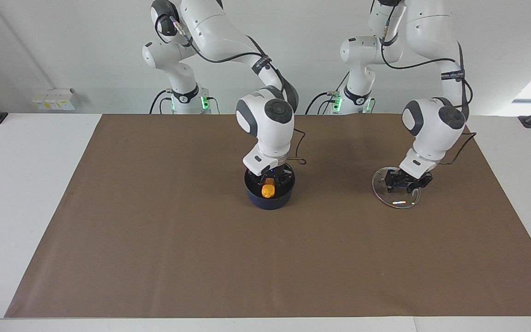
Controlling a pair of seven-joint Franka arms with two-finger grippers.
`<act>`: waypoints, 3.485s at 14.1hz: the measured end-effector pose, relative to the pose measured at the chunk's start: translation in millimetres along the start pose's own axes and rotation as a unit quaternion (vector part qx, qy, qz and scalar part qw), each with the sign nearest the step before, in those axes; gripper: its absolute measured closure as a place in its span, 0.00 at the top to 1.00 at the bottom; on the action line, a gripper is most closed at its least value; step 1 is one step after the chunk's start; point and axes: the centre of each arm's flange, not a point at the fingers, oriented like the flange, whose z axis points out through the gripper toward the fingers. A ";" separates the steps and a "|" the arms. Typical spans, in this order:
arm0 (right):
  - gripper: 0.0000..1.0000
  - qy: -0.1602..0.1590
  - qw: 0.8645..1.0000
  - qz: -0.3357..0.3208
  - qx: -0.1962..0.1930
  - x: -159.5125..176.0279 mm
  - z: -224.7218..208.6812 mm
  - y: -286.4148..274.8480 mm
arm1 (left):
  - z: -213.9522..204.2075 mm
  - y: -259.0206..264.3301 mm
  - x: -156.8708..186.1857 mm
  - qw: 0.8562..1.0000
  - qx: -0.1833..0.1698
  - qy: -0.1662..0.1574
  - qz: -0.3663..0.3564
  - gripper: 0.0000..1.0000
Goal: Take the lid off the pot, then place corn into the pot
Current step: 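Set the lid down with the left gripper while the right gripper lowers corn, then release the corn into the pot and withdraw the right gripper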
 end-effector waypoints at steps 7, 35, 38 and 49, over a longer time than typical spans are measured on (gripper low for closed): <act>0.41 0.005 1.000 -0.009 0.008 -10.5 4.3 -7.8 | -83.6 7.1 48.1 1.000 -0.009 -0.006 0.008 1.00; 1.00 0.072 0.995 0.034 0.055 27.9 -117.1 59.1 | -299.1 -6.2 11.3 0.998 0.011 -0.057 -0.038 1.00; 1.00 0.085 0.994 0.034 0.054 46.4 -157.5 123.5 | -304.4 -4.1 11.8 0.998 0.011 -0.054 -0.036 1.00; 1.00 0.056 0.998 -0.031 0.024 9.4 -287.9 333.6 | -303.2 -1.2 12.4 0.998 0.011 -0.055 -0.028 1.00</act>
